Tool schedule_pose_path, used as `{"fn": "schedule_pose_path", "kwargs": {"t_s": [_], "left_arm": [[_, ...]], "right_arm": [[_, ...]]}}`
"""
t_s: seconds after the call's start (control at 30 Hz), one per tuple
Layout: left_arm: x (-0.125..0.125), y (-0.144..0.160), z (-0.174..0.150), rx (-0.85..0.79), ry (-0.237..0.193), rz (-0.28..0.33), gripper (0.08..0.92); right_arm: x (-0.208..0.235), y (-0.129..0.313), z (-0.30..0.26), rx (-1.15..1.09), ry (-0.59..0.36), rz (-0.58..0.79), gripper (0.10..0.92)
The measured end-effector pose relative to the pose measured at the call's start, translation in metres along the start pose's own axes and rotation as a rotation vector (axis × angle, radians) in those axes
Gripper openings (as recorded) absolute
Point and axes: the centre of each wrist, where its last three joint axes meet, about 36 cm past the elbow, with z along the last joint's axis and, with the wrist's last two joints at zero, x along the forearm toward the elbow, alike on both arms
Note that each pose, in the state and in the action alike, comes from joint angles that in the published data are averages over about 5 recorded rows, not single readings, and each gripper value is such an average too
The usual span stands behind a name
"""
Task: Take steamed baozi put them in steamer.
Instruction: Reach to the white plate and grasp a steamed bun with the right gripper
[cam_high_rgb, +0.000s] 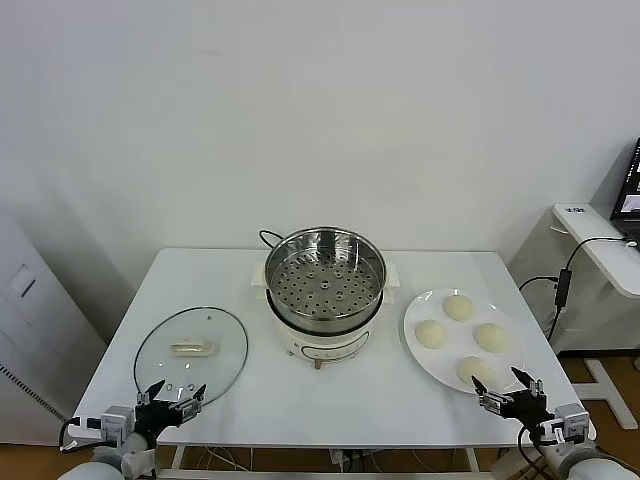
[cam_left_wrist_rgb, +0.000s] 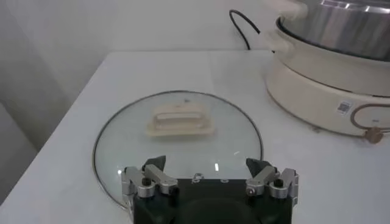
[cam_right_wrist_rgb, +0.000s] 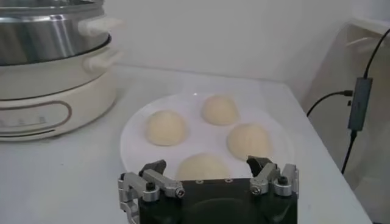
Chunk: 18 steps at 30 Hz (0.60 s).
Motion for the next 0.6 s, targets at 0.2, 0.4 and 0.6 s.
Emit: {"fn": "schedule_pose_path", "kwargs": {"t_s": [0.2, 0.4, 0.6], "left_arm": [[0.000, 0.000, -0.001, -0.002, 0.000, -0.002, 0.823], [-0.001, -0.001, -0.002, -0.011, 0.001, -0.003, 0.823], [-0.005, -0.003, -0.006, -0.028, 0.004, 0.012, 0.823]], "right_arm": [[-0.011, -0.012, -0.013, 0.164, -0.049, 0.036, 0.823], [-0.029, -0.027, -0.035, 0.409, -0.107, 0.087, 0.823], [-0.049, -0.046, -0.061, 0.668, -0.142, 0.140, 0.823]]}}
